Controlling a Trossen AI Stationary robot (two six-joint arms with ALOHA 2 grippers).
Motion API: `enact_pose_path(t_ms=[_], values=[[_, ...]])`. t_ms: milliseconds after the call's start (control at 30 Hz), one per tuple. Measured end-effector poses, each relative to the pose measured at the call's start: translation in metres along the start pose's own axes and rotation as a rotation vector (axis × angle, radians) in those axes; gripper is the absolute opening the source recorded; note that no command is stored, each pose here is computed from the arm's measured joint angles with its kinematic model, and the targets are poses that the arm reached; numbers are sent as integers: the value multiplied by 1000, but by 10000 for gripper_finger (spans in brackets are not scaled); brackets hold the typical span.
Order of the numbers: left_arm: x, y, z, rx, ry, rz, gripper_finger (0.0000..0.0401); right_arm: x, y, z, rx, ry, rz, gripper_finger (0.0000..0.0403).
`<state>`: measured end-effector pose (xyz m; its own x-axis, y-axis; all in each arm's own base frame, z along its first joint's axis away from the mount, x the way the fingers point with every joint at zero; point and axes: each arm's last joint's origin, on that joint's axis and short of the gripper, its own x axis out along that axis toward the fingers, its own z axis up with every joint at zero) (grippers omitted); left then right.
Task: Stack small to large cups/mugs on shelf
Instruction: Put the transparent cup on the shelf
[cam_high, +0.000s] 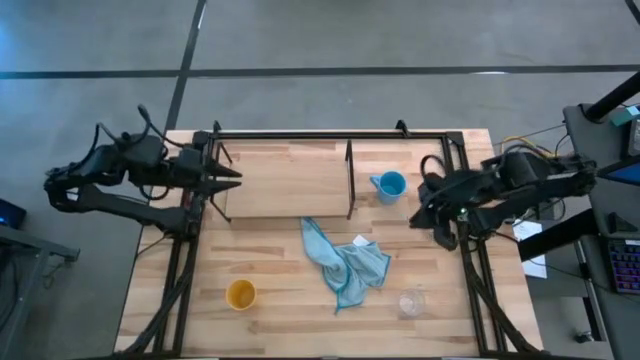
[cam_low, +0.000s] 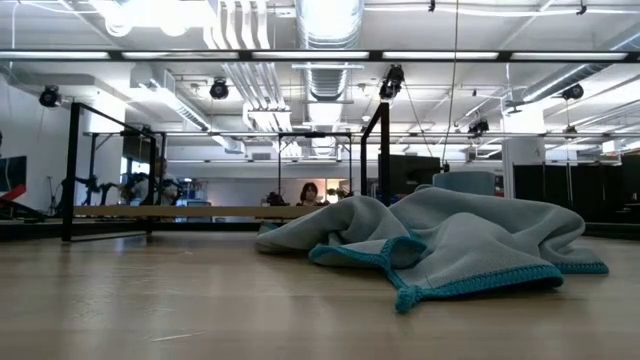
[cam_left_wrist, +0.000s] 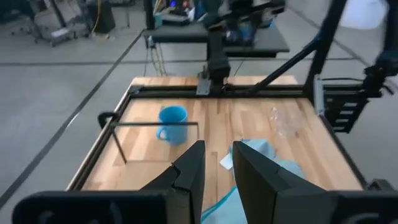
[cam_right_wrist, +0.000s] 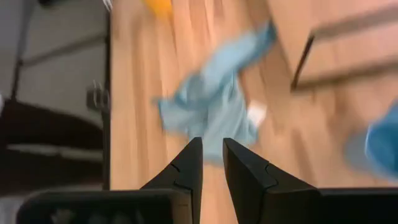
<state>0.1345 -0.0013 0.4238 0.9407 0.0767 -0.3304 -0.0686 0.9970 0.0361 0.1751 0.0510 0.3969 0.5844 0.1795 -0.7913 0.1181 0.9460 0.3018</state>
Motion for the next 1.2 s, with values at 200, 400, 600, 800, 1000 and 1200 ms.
enact_pose_path(t_ms=[200, 400, 600, 800, 1000, 1200], values=[[11, 1, 0, -117, 27, 87, 68, 12, 22, 4, 45, 210, 19, 59], [24, 0, -1, -118, 59, 92, 68, 32, 37, 3, 90, 326, 61, 59], [35, -1, -2, -118, 94, 95, 68, 53, 44, 5, 132, 434, 84, 59], [36, -1, -2, -118, 95, 95, 68, 76, 49, 6, 132, 493, 41, 59], [27, 0, -1, -127, 70, 90, 68, 96, 57, 2, 115, 566, -4, 59], [19, 0, -1, -144, 46, 88, 68, 116, 67, -4, 103, 628, -40, 59]])
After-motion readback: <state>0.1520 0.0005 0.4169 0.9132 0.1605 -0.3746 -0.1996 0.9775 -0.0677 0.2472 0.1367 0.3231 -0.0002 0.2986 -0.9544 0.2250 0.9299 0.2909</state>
